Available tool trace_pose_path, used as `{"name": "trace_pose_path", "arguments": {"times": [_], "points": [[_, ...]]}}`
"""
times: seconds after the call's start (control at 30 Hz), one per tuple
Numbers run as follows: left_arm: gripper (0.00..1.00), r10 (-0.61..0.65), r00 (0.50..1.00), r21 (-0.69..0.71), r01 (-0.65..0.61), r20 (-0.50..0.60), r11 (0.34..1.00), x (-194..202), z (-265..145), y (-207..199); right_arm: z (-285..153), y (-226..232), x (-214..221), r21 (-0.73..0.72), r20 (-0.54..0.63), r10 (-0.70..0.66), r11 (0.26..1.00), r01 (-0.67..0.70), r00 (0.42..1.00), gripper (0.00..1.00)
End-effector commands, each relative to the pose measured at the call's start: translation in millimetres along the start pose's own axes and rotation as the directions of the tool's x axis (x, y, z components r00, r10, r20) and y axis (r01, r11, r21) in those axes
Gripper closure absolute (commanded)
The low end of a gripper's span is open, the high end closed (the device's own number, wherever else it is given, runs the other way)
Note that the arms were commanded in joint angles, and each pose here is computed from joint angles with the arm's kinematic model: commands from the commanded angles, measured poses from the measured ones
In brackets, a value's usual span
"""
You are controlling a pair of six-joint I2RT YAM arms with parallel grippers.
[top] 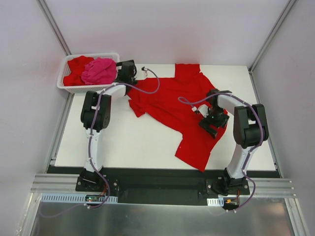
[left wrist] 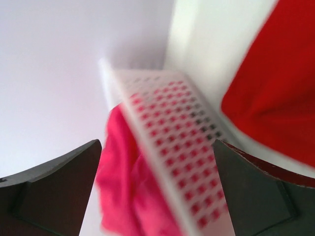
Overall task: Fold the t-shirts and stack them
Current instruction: Flatten out the tshirt
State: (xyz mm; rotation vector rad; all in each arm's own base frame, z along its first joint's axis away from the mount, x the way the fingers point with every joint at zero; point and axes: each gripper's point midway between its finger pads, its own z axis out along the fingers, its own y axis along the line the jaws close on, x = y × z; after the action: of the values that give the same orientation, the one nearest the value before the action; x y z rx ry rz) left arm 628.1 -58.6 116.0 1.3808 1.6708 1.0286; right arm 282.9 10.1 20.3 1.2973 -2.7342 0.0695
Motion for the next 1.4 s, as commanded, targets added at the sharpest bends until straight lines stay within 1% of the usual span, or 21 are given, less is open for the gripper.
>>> {"name": "trace_pose_path", "arguments": {"times": [0.0,0.07,0.1,0.13,0.2,0.23,0.37,0.43,0.47,0.53,0.63,0.83,0.93,0.97,1.0,1.07,1.1,1.13,1.23,1.3,1.37], "points": [[0.01,-0.256,0.963,-0.098,0.264,0.086,0.960,-4.0,-71.0,76.2,-3.9,1.0,-3.6,-0.036,0.007,0.005,0.999,-0.004,1.000,0.05],[0.01,-0.346,0.928,-0.068,0.357,0.136,0.932,-12.2,-87.6,81.5,-6.3,0.2,-6.9,-0.038,0.018,0.009,0.999,-0.008,1.000,0.04],[0.01,-0.358,0.926,0.005,0.360,0.120,0.933,-12.5,-93.3,67.5,-5.6,-0.1,-7.1,-0.044,0.015,0.010,0.999,-0.009,1.000,0.04],[0.01,-0.427,0.892,0.064,0.423,0.147,0.904,-21.5,-103.3,64.5,-6.2,-0.1,-7.4,-0.046,0.014,0.010,0.999,-0.009,1.000,0.04],[0.01,-0.476,0.875,0.286,0.436,0.085,0.853,-27.2,-122.7,28.0,-7.2,-2.6,-11.7,-0.049,0.020,0.008,0.999,-0.007,1.000,0.05],[0.01,-0.538,0.839,0.393,0.471,0.076,0.790,-38.9,-132.2,9.4,-8.5,-0.3,-12.9,-0.064,0.021,0.007,0.998,-0.005,1.000,0.07],[0.03,-0.539,0.842,0.640,0.420,-0.011,0.643,-51.2,-163.4,-54.6,-16.6,-2.5,-23.3,-0.090,0.068,0.013,0.996,-0.007,0.998,0.21],[0.06,-0.518,0.852,0.720,0.402,-0.069,0.566,-49.3,-174.2,-83.2,-23.1,-5.5,-28.6,-0.086,0.091,0.017,0.996,-0.010,0.996,0.31],[0.06,-0.521,0.851,0.748,0.392,-0.073,0.536,-52.6,-177.8,-89.5,-25.2,-7.1,-30.1,-0.084,0.101,0.024,0.996,-0.015,0.995,0.42],[0.09,-0.498,0.860,0.779,0.384,-0.108,0.495,-50.2,-177.5,-107.3,-30.0,-9.8,-31.6,-0.082,0.114,0.038,0.996,-0.029,0.993,0.48],[0.13,-0.470,0.876,0.815,0.348,-0.106,0.464,-53.6,-170.2,-122.7,-32.0,-8.0,-28.0,-0.102,0.121,0.056,0.994,-0.044,0.991,0.49],[0.14,-0.434,0.894,0.811,0.335,-0.112,0.481,-60.4,-136.7,-120.5,-36.3,-6.5,-16.0,-0.101,0.122,0.062,0.994,-0.050,0.991,0.49],[0.21,-0.416,0.904,0.807,0.318,-0.100,0.497,-61.0,-127.7,-119.4,-38.3,-6.3,-12.9,-0.104,0.127,0.074,0.993,-0.061,0.989,0.48],[0.24,-0.411,0.906,0.805,0.315,-0.098,0.502,-59.9,-125.8,-119.3,-38.5,-5.7,-11.7,-0.106,0.125,0.079,0.992,-0.066,0.989,0.48],[0.36,-0.403,0.910,0.808,0.307,-0.095,0.503,-60.0,-124.9,-121.7,-39.4,-5.2,-11.7,-0.106,0.127,0.082,0.992,-0.069,0.989,0.48],[0.49,-0.393,0.915,0.814,0.300,-0.097,0.498,-57.9,-125.8,-126.2,-39.5,-4.8,-11.3,-0.108,0.127,0.090,0.991,-0.076,0.988,0.48],[0.63,-0.389,0.916,0.814,0.296,-0.095,0.500,-56.2,-127.4,-125.1,-39.1,-5.1,-10.9,-0.109,0.127,0.091,0.991,-0.078,0.988,0.48],[0.71,-0.385,0.918,0.816,0.295,-0.097,0.497,-55.7,-128.5,-127.4,-38.8,-4.2,-10.5,-0.110,0.123,0.094,0.991,-0.081,0.988,0.48],[0.86,-0.384,0.917,0.818,0.299,-0.104,0.492,-52.6,-136.3,-127.2,-37.4,-4.8,-10.7,-0.112,0.121,0.097,0.990,-0.084,0.988,0.48],[0.88,-0.386,0.916,0.824,0.302,-0.111,0.480,-49.2,-145.1,-129.2,-37.4,-6.2,-12.0,-0.112,0.124,0.102,0.990,-0.088,0.987,0.49],[0.82,-0.376,0.918,0.838,0.300,-0.125,0.456,-45.5,-153.9,-139.1,-35.5,-5.7,-13.0,-0.120,0.119,0.113,0.988,-0.099,0.987,0.48]]}}
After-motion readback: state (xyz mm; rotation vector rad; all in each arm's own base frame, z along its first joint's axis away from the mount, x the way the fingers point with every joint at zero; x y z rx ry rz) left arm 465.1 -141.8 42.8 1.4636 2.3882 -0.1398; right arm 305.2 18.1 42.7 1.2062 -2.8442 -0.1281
